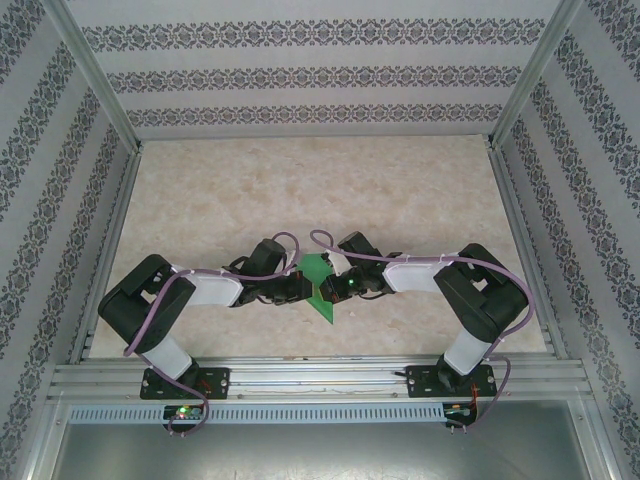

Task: Fold a paper plane with a square sheet of paper (fold left side to right side)
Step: Third fold the triangle at the center of the table.

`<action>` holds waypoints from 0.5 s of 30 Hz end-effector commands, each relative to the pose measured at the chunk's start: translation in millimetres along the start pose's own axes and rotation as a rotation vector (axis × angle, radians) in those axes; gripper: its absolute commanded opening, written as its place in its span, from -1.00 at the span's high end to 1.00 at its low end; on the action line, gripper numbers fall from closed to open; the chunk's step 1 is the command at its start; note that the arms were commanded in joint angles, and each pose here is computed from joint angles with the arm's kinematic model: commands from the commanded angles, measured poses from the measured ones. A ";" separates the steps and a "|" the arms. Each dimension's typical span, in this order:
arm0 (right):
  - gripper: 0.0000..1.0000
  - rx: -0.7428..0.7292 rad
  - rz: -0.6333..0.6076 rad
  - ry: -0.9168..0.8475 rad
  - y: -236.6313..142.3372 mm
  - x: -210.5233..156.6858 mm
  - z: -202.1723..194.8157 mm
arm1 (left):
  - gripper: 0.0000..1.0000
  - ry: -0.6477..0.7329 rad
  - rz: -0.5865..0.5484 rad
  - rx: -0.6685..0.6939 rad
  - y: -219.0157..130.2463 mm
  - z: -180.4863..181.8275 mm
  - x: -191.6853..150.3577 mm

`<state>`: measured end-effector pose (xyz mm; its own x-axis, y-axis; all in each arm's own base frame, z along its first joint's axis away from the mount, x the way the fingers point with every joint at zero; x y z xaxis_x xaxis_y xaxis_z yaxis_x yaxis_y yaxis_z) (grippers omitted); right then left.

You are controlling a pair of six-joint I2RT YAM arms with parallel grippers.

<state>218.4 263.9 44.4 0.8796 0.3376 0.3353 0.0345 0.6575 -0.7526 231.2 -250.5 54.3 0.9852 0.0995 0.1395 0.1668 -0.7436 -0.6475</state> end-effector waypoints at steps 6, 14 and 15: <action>1.00 -0.127 0.147 0.046 10.1 -38.6 -26.1 | 0.79 0.021 0.021 0.058 4.7 8.7 -5.5; 1.00 -0.130 0.149 0.043 10.6 -38.1 -26.2 | 0.79 0.009 0.027 0.076 6.1 15.8 -9.1; 1.00 -0.131 0.151 0.045 10.6 -38.5 -26.7 | 0.79 0.006 0.030 0.079 6.4 17.0 -9.5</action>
<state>218.6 263.9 44.1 0.8807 0.3393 0.3303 0.0312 0.6544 -0.7555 230.1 -248.1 46.9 0.9854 0.0954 0.1414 0.1663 -0.7211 -0.6726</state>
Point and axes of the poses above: each hand's point on the last joint's axis, 136 mm out from that joint toward the fingers, its own y axis out along the fingers, its own z axis along the line the jaws close on, x = y × z, the point moved 4 cm from there along -y, back along the fingers, and after that the axes turned 2 degrees about -y, right-handed, at the moved point
